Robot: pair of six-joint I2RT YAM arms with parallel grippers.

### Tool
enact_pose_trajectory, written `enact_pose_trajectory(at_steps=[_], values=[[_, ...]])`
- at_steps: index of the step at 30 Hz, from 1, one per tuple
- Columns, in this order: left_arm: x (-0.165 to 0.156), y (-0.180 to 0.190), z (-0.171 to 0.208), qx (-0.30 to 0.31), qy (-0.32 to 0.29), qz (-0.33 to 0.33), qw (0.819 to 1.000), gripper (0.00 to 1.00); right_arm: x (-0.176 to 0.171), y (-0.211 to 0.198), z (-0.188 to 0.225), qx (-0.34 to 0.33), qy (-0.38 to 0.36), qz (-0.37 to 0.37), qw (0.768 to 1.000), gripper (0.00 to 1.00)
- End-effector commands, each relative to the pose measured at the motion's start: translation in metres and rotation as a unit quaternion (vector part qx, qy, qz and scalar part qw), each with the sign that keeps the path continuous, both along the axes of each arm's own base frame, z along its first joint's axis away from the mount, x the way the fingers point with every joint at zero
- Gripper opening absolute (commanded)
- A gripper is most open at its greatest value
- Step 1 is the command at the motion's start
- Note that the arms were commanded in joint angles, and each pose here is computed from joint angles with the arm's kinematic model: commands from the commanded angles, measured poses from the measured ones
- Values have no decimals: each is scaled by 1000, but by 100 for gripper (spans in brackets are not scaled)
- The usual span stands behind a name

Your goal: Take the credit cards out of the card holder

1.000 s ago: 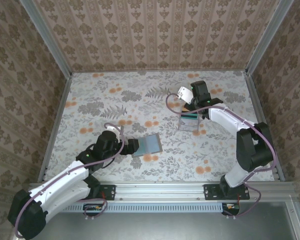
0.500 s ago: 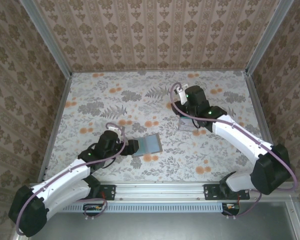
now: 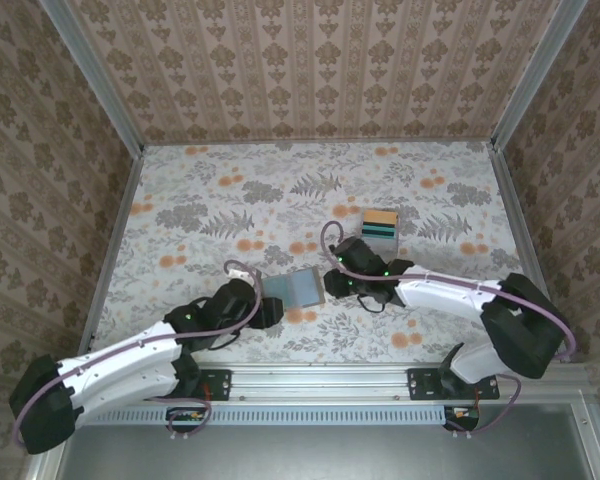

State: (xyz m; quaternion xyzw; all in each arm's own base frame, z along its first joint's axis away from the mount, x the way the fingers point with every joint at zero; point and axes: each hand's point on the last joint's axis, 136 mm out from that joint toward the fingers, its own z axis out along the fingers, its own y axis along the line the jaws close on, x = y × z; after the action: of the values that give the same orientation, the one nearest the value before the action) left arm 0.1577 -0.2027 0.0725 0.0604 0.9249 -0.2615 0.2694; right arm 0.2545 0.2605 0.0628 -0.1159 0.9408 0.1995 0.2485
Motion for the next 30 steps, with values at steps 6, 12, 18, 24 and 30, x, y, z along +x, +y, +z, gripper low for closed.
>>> enact_pose_trajectory(at_steps=[6, 12, 18, 24, 30], values=[[14, -16, 1, 7, 2, 30, 1000, 56, -1, 36, -25, 36, 25, -3, 999, 12], [21, -25, -9, 33, 7, 25, 999, 56, 1, 28, -36, 9, 25, -21, 999, 11], [25, -18, -21, 86, 16, 32, 996, 55, -6, 22, -42, -3, 25, -26, 999, 11], [26, -6, -37, 123, 36, 53, 990, 55, -12, 26, -46, -1, 31, -29, 999, 11], [26, 6, -43, 150, 44, 72, 985, 54, -16, 27, -46, -7, 28, -28, 999, 12]])
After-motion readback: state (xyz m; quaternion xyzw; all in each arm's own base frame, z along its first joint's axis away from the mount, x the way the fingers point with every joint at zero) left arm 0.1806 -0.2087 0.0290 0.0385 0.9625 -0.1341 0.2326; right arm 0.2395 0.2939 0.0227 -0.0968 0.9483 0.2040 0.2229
